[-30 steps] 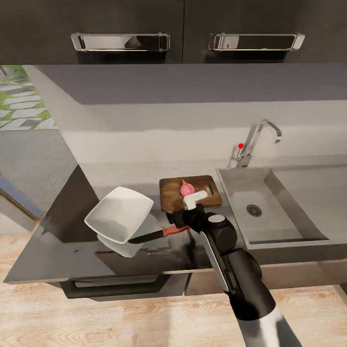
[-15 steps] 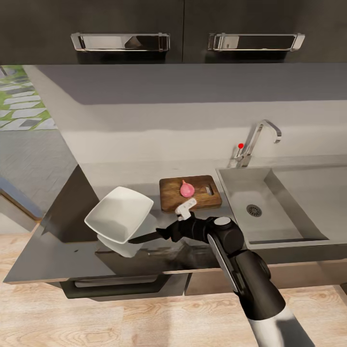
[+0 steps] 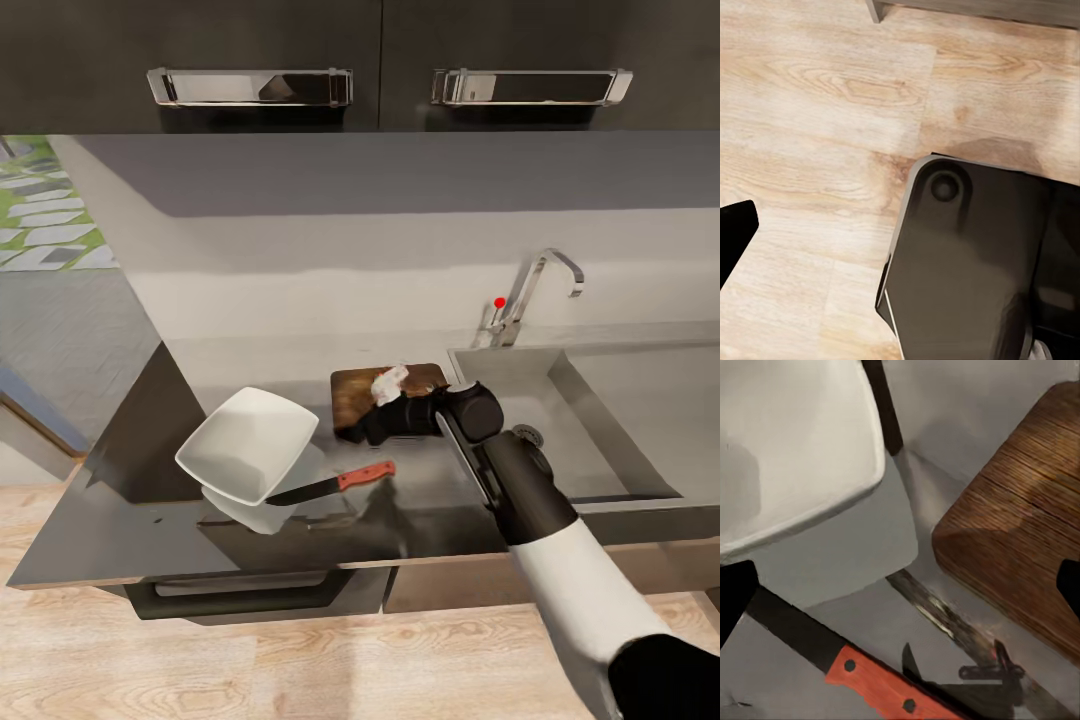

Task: In the kitchen, take the Vidalia onion out of the sink, dice it on the chopping board with the paring knife, put the diced onion into the bowl on the countertop, then place both the paring knife and the chopping board into the sink.

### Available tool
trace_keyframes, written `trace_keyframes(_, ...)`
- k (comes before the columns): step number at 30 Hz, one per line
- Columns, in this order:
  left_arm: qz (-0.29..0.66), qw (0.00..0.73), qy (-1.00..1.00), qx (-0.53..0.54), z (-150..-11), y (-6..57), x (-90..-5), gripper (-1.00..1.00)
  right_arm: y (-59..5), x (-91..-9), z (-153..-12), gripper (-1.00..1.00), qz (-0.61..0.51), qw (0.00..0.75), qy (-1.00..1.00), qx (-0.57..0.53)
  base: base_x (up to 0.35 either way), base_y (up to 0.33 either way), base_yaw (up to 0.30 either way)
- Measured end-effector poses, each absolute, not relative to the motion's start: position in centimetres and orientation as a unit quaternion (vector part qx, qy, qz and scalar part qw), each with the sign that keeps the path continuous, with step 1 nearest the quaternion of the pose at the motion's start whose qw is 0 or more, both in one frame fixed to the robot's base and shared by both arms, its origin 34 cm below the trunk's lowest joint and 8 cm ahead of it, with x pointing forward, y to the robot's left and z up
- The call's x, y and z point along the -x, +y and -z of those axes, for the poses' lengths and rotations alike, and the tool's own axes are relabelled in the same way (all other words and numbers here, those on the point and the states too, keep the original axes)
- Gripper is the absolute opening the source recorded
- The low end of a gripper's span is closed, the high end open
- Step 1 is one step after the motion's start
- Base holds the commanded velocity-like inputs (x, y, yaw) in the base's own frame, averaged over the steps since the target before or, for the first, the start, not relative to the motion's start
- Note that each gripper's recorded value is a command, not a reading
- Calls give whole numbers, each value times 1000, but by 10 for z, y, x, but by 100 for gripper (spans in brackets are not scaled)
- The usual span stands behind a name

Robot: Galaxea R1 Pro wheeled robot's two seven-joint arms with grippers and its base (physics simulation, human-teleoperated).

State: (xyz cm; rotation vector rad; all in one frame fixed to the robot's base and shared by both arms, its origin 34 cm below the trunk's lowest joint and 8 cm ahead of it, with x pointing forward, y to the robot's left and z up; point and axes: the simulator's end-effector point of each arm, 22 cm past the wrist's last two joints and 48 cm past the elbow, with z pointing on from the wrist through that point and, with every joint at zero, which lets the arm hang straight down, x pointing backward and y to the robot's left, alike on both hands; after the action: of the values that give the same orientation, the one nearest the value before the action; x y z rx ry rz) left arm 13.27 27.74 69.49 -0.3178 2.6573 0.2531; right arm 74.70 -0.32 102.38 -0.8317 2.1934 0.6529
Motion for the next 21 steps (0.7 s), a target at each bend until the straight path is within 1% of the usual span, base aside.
trace_keyframes(5, -91, 224, 963, 116, -695, 276, -132, 100, 11, -745, -1043, 100, -293, 334, 826, 346, 0, 0, 0)
trace_keyframes(9, -91, 223, 964, 117, -695, 274, -131, 100, 12, -742, -1044, 100, -302, 328, 822, 354, 0, 0, 0)
trace_keyframes(11, -90, 223, 964, 117, -695, 274, -131, 100, -2, -731, -1037, 100, -316, 307, 817, 372, 0, 0, 0)
trace_keyframes(14, -90, 222, 964, 117, -695, 273, -131, 100, -4, -712, -1033, 100, -337, 286, 800, 406, 0, 0, 0)
trace_keyframes(21, -91, 220, 964, 116, -694, 274, -128, 100, -26, -699, -1019, 100, -333, 274, 782, 451, 0, 0, 0)
